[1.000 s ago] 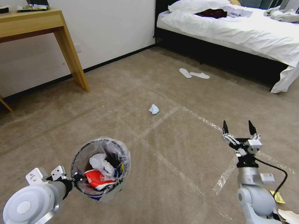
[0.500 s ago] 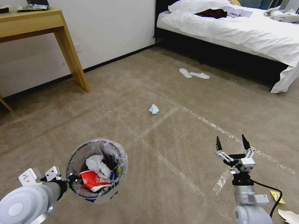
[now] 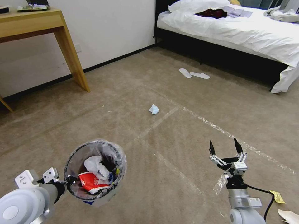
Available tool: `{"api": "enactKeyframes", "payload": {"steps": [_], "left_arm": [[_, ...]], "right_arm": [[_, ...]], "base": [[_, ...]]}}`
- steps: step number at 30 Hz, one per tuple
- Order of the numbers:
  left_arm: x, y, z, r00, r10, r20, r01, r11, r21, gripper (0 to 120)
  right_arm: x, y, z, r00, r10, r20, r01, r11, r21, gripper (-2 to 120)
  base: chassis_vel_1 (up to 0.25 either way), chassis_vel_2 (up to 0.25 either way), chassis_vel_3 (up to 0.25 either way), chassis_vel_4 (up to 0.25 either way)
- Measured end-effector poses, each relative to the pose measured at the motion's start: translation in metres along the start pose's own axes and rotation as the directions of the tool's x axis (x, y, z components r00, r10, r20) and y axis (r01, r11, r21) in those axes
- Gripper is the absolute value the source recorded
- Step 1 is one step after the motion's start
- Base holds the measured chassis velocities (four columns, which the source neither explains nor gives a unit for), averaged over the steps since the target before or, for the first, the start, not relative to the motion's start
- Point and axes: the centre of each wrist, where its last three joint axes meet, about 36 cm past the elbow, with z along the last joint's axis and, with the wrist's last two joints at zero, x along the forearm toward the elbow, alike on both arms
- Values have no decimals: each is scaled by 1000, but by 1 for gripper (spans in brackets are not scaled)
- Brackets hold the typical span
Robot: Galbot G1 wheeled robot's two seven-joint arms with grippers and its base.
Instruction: Pick up the trash bin and place the garbage on the floor into it.
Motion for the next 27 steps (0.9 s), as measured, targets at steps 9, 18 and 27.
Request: {"api": "enactKeyframes", "payload": {"steps": [9, 18, 27], "left_arm": [[-4, 0, 0, 1000, 1, -5, -1, 1000, 6, 0], [-9, -3, -1, 1000, 13, 10, -13, 1000, 3, 0], [-11, -3, -2, 1000, 4, 4, -4, 1000, 9, 0]], "right_arm": [[4, 5, 11, 1000, -6, -5, 6, 1000, -2, 100], [7, 8, 17, 1000, -1, 0, 1, 1000, -1, 100], [9, 15, 24, 1000, -3, -5, 3, 1000, -2, 100]], "base": [[-34, 36, 34, -39], [-106, 99, 105, -116], [-65, 75, 76, -64]]}}
